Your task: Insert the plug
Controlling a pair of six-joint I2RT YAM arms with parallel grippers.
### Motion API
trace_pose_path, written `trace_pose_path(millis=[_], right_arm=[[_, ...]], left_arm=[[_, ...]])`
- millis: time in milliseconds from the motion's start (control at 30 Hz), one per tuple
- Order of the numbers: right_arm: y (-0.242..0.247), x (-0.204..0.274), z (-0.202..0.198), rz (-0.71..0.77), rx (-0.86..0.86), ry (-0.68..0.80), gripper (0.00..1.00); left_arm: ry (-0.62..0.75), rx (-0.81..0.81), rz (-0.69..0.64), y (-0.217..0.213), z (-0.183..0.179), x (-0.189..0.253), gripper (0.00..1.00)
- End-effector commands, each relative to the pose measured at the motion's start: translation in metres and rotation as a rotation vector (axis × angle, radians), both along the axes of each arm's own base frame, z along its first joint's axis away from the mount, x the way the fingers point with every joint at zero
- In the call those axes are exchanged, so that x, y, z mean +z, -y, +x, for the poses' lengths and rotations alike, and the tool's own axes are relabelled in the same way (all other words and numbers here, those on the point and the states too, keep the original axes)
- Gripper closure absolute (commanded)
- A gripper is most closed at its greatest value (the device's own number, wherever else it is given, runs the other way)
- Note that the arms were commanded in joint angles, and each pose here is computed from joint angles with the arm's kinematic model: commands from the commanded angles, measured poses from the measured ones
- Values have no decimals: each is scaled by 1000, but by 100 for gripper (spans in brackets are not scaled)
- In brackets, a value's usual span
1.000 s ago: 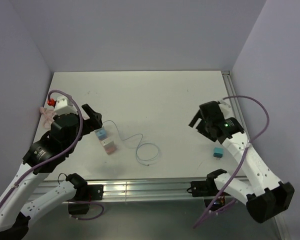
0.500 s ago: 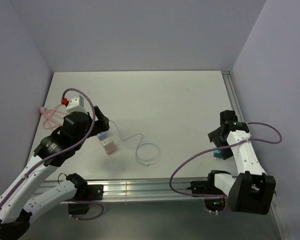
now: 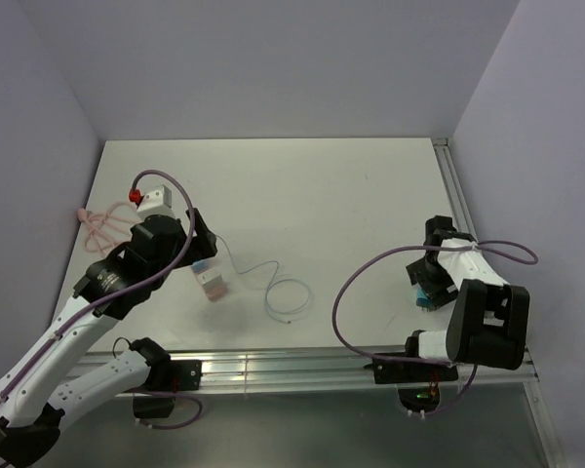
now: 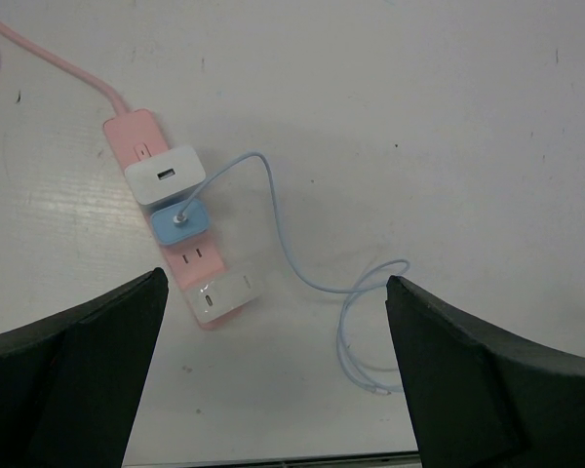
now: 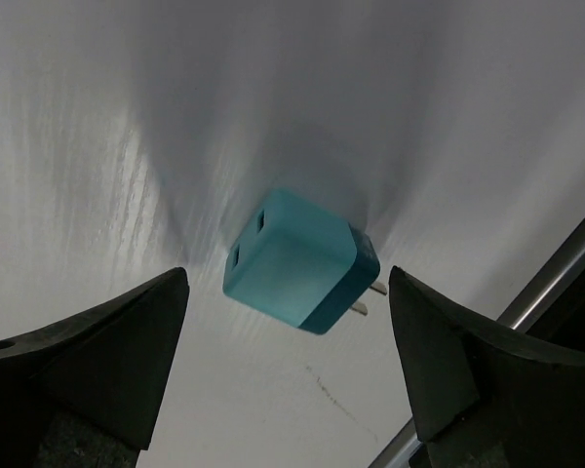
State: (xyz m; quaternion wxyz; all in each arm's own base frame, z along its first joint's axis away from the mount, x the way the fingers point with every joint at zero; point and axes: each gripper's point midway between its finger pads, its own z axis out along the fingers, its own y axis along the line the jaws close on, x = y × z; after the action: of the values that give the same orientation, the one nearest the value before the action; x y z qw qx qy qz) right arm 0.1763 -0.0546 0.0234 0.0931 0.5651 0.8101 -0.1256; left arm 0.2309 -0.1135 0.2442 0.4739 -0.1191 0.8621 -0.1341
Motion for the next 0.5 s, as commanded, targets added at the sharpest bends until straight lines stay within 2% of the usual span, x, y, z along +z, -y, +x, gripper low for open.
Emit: trace_pose_path(millis=[0,133,233,267,333,367,400,433,467], right_arm=[[14,-10,3,-54,-9,2,11],[16,-22,2,-47,-13,-26,15],[10,-31,3,-10,-9,-35,28],[9,-32,4,-2,-9,-31,36],[4,-36,3,23,-1,-27,45],[2,-36,5,30,6,-16,54],[0,-35,5,34,17,-7,57],[-1,-32,8,33,26,13,69],[-1,-29,9,31,37,22,75]], left_arm=[[27,-2,2,-2,1,15,0],[31,6,12,-4,2,18,1],[29,-1,9,-4,0,21,1],[30,-3,6,-4,-2,22,0],[28,-6,4,-5,-3,22,1],[31,-6,-2,-5,-5,24,1],[28,-13,-8,-4,-6,24,0],[33,-24,-16,-4,-8,27,0],[33,-32,-21,-2,-9,28,0]])
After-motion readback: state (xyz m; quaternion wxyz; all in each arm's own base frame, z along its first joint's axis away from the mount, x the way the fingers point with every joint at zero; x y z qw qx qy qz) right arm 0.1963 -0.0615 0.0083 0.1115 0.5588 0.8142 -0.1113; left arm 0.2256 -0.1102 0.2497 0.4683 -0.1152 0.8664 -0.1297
